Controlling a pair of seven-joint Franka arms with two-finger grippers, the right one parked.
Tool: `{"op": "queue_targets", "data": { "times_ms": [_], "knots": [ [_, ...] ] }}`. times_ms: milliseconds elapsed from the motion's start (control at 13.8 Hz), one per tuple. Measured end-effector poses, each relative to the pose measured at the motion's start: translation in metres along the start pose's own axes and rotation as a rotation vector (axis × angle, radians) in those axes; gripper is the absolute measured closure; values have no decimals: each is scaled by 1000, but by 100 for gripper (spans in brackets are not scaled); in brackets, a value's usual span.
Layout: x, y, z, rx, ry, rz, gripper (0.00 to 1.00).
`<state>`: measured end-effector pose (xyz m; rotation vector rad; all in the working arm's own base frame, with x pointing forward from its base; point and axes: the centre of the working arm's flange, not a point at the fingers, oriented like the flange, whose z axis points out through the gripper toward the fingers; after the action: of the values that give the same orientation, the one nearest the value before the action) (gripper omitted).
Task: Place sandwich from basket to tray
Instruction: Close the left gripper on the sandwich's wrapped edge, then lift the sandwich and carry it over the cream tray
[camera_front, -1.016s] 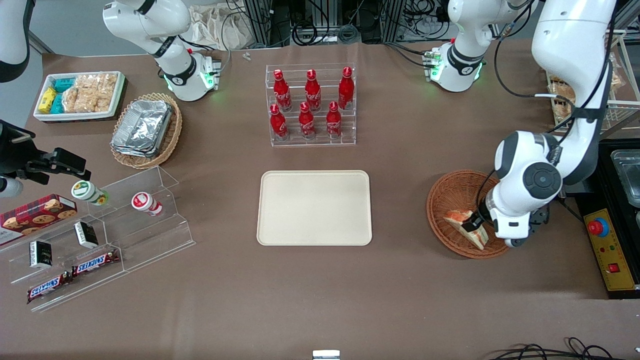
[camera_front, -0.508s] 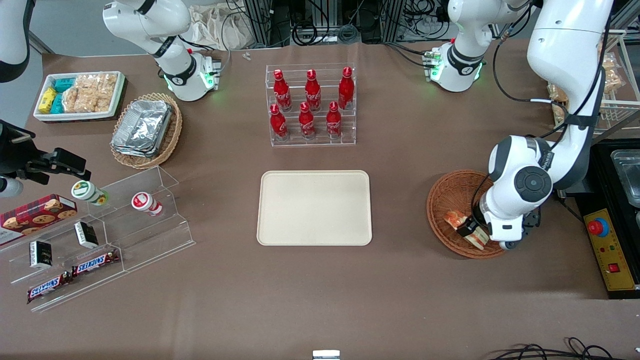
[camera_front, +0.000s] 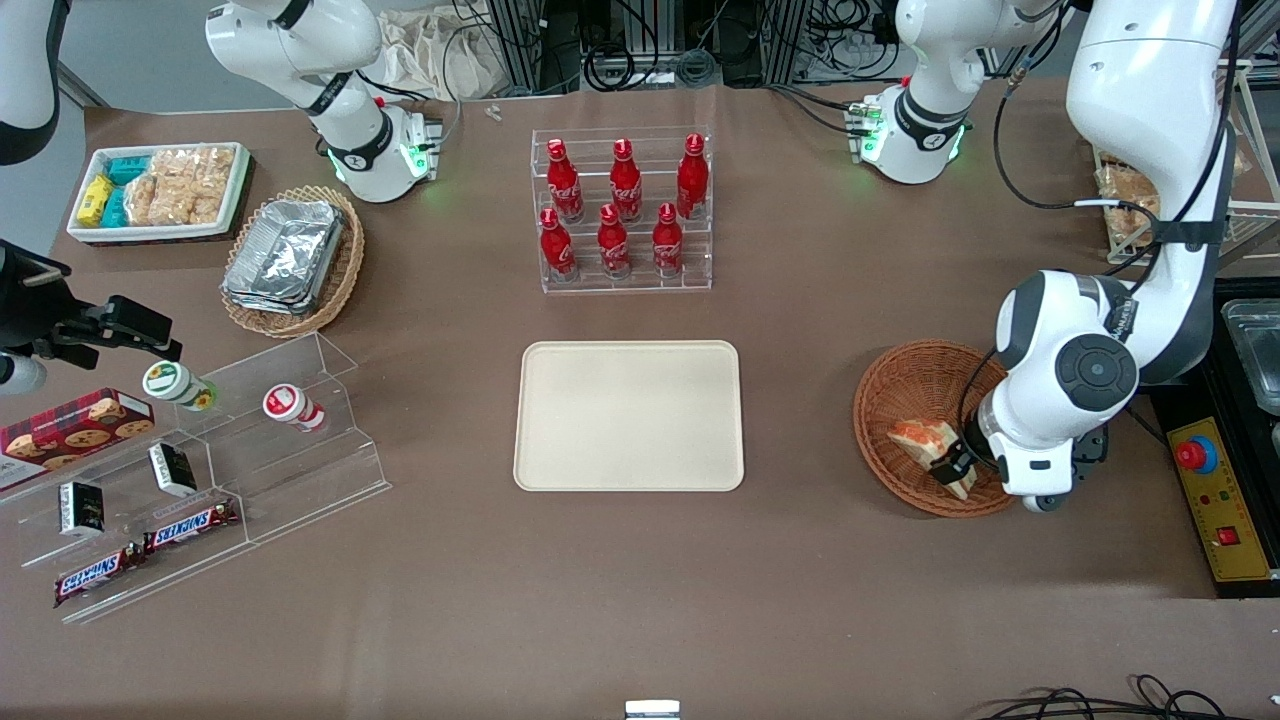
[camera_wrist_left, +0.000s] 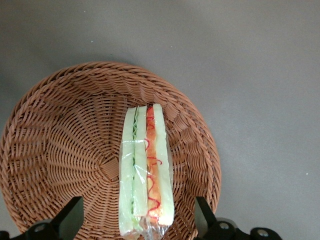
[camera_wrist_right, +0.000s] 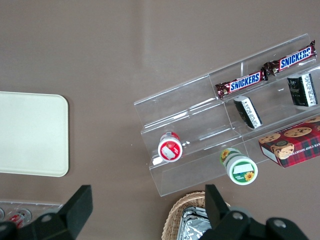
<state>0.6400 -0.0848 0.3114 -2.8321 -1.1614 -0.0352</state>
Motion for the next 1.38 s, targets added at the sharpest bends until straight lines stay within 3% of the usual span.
{"op": "queue_targets", "data": {
  "times_ms": [290,653,1089,1234,1379],
  "knots": [
    [-4,2,29,30,-33,7,0],
    [-6,5,52,28,-46,9,0],
    [-2,9,48,15,-37,-47,60],
    [4,14,37,-2,-24,-61,67],
    [9,19,18,8,-26,-68,70]
  ]
}}
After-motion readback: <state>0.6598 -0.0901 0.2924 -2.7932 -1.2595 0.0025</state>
